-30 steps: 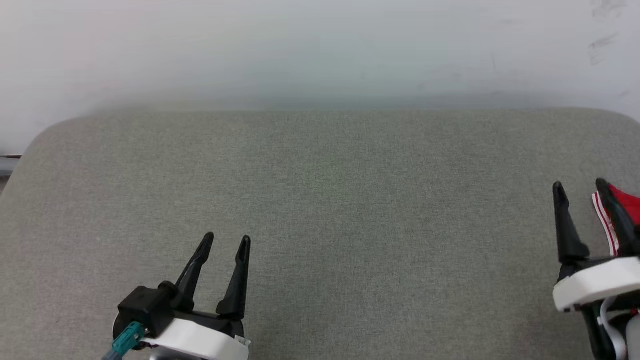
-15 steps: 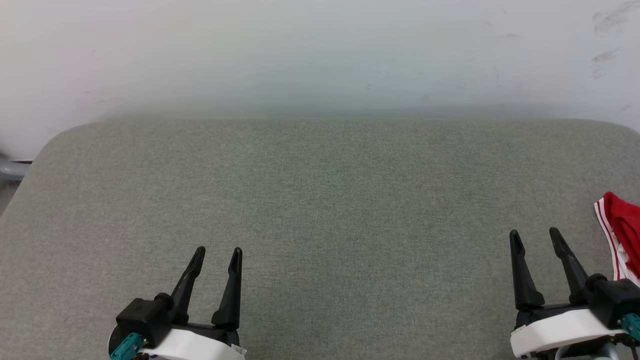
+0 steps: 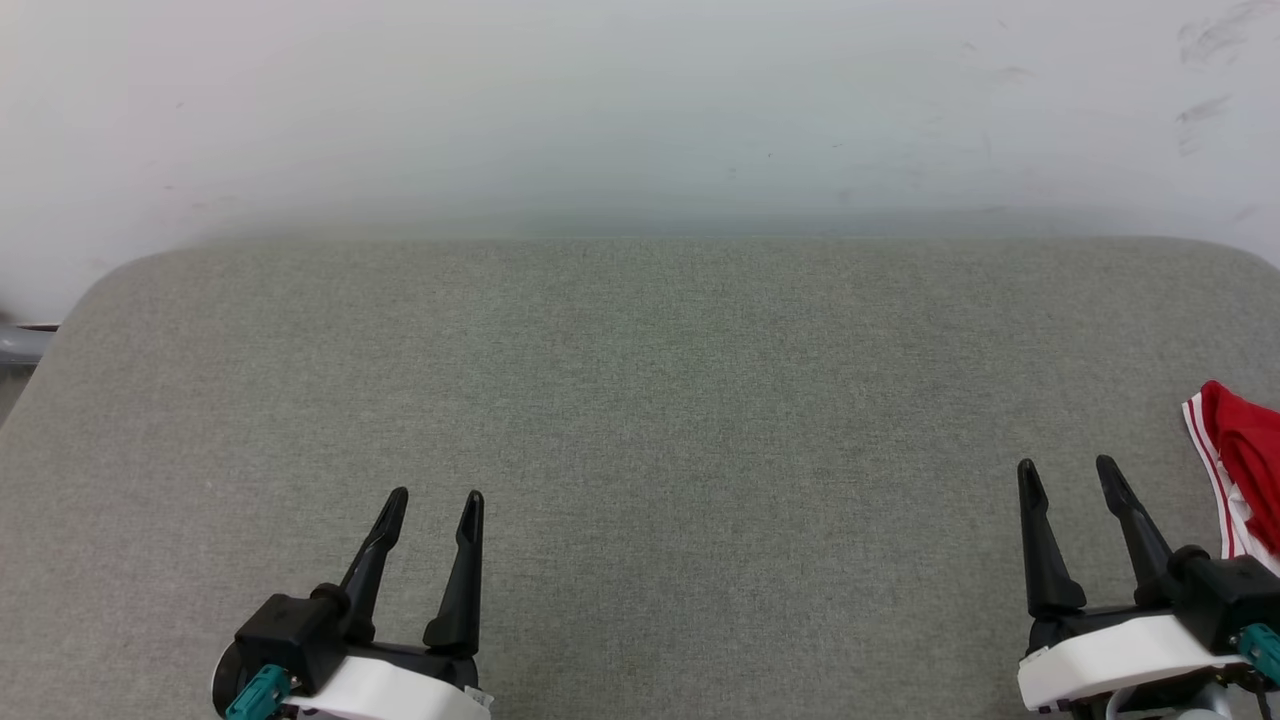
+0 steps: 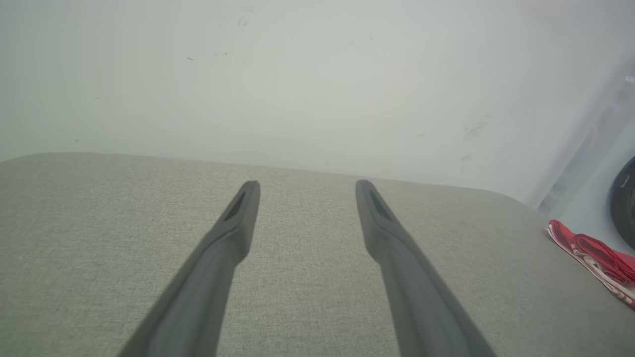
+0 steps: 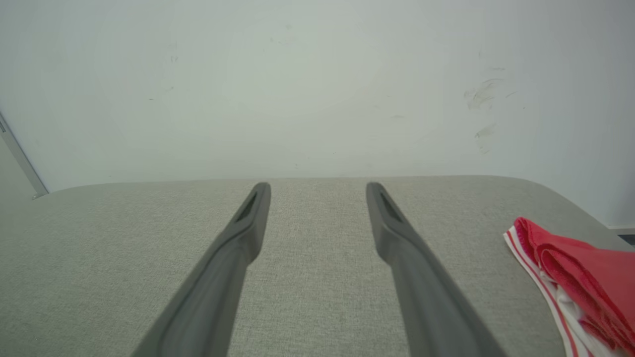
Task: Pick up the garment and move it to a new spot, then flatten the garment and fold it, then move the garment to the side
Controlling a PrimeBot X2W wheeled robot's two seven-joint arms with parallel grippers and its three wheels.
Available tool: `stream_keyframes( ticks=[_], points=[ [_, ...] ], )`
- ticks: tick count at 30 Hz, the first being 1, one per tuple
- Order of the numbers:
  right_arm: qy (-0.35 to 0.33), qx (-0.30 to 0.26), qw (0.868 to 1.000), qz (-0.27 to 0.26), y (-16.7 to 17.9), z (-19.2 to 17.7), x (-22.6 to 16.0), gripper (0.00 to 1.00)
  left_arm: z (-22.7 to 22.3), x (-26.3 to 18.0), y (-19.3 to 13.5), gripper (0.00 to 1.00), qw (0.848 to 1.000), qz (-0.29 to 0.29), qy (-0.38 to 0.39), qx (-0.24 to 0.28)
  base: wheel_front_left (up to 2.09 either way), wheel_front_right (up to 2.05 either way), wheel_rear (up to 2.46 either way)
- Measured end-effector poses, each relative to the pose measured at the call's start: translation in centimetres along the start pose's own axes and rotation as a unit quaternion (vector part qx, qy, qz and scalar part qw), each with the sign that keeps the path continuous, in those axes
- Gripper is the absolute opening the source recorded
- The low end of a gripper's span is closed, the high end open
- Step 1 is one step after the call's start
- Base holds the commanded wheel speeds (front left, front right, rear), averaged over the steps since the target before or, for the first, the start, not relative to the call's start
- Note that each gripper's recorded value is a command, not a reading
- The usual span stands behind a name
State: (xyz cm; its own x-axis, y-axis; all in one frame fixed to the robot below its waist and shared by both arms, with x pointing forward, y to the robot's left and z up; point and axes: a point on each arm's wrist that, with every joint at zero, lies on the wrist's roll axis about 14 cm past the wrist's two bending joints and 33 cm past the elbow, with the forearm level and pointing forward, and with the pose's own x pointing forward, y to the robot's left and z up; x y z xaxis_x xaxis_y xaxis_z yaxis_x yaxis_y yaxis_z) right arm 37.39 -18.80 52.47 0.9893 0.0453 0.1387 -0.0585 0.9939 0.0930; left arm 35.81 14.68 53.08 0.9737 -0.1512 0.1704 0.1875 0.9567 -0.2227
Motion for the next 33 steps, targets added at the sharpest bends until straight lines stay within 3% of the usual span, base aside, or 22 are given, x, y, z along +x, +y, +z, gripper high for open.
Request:
stream_keyframes(
  ticks=[18, 19, 24, 33],
  points=[
    [0.0, 0.001, 1.0, 0.003, 0.1, -0.1, 0.2, 1.0, 0.1, 0.2, -0.2, 1.0, 1.0, -0.003, -0.002, 0.002, 0.0, 0.0, 0.0],
    [0.0, 0.001, 1.0, 0.003, 0.2, -0.1, 0.2, 0.0, 0.1, 0.2, -0.1, 0.0, 1.0, -0.002, -0.002, 0.002, 0.0, 0.0, 0.0],
    [0.036, 0.007, 0.999, -0.003, 0.0, -2.3, -0.8, 0.0, -1.7, -0.6, 0.3, 0.0, 1.0, 0.007, 0.028, -0.003, 0.0, 0.0, 0.0],
    [0.052, 0.09, 0.994, -0.031, -0.8, -2.9, -1.0, 0.0, -2.3, -0.8, 1.4, 0.0, 0.995, 0.037, 0.041, -0.081, 0.0, 0.0, 0.0]
  ],
)
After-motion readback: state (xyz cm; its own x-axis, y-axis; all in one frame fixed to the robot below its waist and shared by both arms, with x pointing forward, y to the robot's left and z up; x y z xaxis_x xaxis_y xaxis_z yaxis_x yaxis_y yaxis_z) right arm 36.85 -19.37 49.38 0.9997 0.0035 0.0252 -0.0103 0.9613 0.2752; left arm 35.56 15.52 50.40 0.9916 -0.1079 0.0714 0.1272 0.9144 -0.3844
